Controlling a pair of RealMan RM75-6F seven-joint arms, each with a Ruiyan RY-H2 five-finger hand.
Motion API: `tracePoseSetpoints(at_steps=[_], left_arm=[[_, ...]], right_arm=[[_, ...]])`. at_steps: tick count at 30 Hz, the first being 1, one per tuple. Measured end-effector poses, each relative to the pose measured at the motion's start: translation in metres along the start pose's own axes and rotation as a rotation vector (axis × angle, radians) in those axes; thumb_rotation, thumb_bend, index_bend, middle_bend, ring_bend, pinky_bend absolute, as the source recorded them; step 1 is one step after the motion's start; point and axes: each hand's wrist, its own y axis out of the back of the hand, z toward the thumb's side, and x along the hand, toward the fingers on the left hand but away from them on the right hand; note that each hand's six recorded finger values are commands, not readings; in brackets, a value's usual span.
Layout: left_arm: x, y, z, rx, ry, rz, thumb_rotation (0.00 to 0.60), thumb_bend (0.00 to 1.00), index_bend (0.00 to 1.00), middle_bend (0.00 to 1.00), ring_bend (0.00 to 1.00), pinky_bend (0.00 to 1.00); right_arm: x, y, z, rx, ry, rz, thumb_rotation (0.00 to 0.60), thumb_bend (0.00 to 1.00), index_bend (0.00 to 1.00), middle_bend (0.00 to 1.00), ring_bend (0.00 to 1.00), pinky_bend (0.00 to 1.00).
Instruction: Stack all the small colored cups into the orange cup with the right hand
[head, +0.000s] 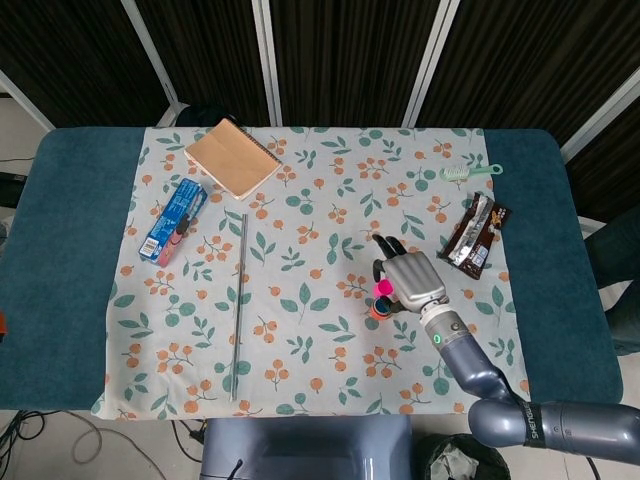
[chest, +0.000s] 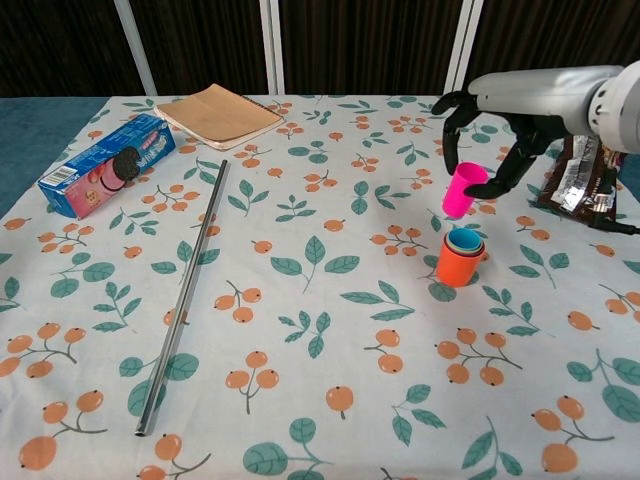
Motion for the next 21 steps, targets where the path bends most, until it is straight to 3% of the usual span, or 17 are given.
tracePoseSetpoints(at_steps=[21], left_arm=[[0.0,0.0,0.0,0.005,-0.003,-0.001,0.6,0.41,0.18,0.03,0.01,0.19]], right_arm=[[0.007,-0.019,-0.005,0.009,-0.009,0.03,0.6,0.41,0.55,0.0,0.08,1.0]])
